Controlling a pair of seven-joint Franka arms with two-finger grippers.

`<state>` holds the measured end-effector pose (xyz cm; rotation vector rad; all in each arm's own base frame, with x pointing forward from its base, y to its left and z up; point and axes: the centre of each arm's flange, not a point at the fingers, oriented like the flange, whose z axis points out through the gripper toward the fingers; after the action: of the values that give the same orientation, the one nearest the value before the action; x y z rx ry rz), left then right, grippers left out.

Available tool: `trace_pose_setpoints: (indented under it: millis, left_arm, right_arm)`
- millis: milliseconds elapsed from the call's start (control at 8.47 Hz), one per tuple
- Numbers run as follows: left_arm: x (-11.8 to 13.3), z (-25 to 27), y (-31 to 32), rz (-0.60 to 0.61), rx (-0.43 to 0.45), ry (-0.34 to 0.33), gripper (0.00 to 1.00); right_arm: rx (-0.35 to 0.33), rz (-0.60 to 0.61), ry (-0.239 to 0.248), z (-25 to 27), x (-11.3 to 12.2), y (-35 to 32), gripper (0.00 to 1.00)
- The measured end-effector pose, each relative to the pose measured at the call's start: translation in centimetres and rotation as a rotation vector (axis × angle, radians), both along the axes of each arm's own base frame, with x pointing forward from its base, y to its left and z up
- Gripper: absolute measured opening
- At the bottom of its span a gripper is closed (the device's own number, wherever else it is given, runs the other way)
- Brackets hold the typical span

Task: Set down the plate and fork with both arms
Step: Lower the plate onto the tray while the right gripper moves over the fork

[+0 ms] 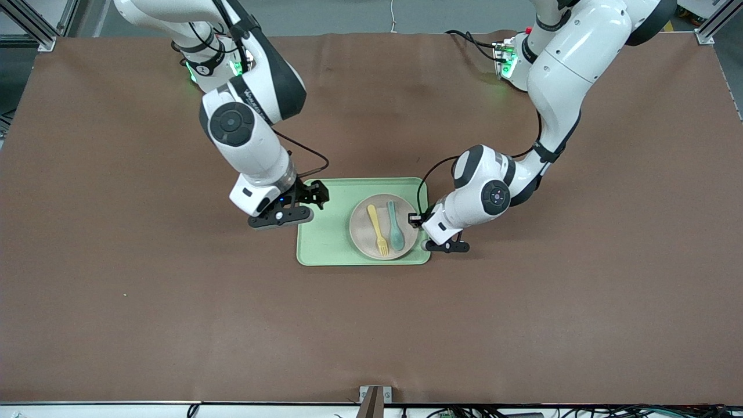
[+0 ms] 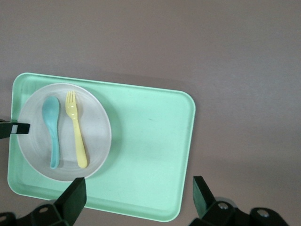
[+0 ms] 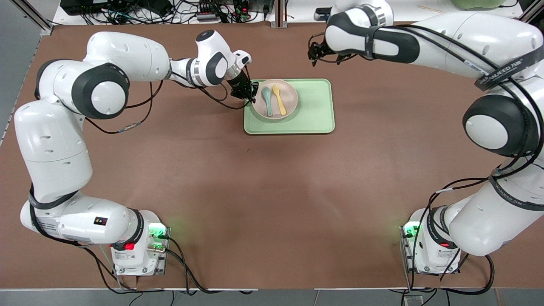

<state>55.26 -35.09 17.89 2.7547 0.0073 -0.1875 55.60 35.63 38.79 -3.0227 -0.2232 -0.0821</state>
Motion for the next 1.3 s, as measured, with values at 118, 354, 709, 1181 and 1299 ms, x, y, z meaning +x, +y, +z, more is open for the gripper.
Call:
trace_pose_setpoints:
  millis: [118,354,709,1181,1299]
  left_arm:
    - [-0.3,-0.2,0.0,-0.003,0.002,0.005,0.09]
    - [-0.1,0.2,0.1,0.009,0.002,0.003,0.35]
    - [3.0,8.8,3.6,0.06,0.003,-0.066,0.85]
    - [7.2,22.2,13.7,0.216,0.003,-0.26,0.99]
    - [7.3,24.4,16.0,0.238,0.018,-0.274,0.99]
  right_arm:
    - [0.006,0.014,-0.012,-0.6,-0.3,1.1,1.0]
    - [0.021,0.054,-0.041,-3.0,-1.6,4.4,1.0]
    - [-0.001,0.149,-0.096,-9.3,-3.9,9.2,1.0]
    - [-0.026,0.219,-0.113,-14.3,-4.9,13.1,0.9]
    - [-0.023,0.218,-0.115,-14.6,-5.1,13.8,0.9]
